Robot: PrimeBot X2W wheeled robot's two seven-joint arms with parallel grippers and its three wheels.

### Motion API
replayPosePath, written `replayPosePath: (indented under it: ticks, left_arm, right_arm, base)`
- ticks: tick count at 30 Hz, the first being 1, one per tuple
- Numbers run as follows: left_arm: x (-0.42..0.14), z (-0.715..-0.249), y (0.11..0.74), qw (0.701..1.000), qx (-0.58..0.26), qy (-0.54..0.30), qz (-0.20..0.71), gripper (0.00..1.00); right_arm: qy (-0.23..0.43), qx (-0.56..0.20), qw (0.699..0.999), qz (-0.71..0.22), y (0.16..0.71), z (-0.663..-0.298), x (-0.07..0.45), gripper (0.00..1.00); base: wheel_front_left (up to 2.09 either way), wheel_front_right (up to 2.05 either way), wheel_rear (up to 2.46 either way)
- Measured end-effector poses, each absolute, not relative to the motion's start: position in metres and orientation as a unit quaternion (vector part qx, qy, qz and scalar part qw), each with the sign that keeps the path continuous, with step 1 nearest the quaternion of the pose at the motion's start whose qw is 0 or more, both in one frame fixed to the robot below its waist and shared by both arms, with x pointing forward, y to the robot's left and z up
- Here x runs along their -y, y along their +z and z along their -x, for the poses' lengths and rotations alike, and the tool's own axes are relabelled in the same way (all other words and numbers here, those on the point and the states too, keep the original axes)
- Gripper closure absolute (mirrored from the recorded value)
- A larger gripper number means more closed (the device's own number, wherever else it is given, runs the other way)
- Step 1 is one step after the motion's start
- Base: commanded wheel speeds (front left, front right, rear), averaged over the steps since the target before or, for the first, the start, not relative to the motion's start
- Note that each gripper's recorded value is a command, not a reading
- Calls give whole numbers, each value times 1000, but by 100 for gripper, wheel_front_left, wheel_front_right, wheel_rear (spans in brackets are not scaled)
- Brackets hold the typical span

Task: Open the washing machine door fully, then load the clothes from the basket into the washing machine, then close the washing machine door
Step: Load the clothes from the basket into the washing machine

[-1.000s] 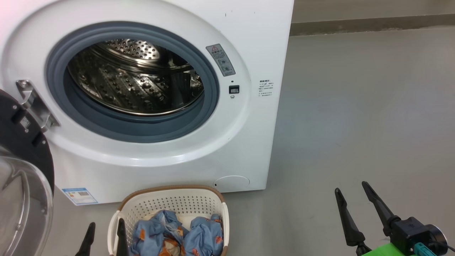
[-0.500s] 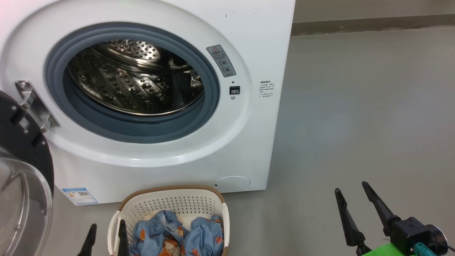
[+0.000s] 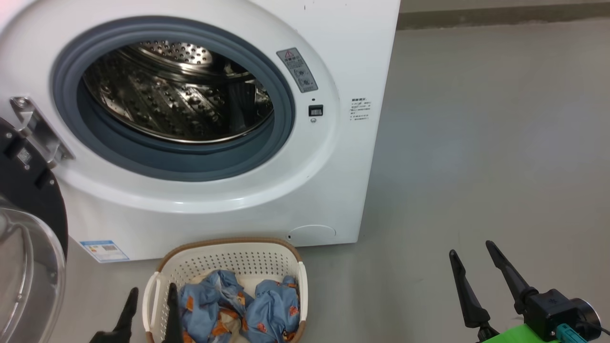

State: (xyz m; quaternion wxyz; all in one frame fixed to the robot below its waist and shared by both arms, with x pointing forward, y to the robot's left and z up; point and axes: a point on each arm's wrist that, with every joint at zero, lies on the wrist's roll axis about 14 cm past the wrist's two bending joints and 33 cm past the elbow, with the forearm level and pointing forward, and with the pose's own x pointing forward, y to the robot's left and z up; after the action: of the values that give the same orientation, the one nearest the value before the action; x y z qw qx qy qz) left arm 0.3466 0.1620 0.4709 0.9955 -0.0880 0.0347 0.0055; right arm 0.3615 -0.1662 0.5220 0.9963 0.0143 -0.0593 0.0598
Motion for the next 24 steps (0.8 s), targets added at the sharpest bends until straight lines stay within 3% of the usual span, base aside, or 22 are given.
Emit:
replayPosePath:
  ticks: [11,24]
  left_arm:
    - [-109,-382,422,985,-113,-82,97,0]
    - [-70,-429,329,948,-271,-146,78,0]
  right_arm:
    - [70,47,996,-19,513,-383,164,0]
    - [85,28,995,-31,490,-426,157,0]
  base:
    - [0,0,0]
    - [0,0,0]
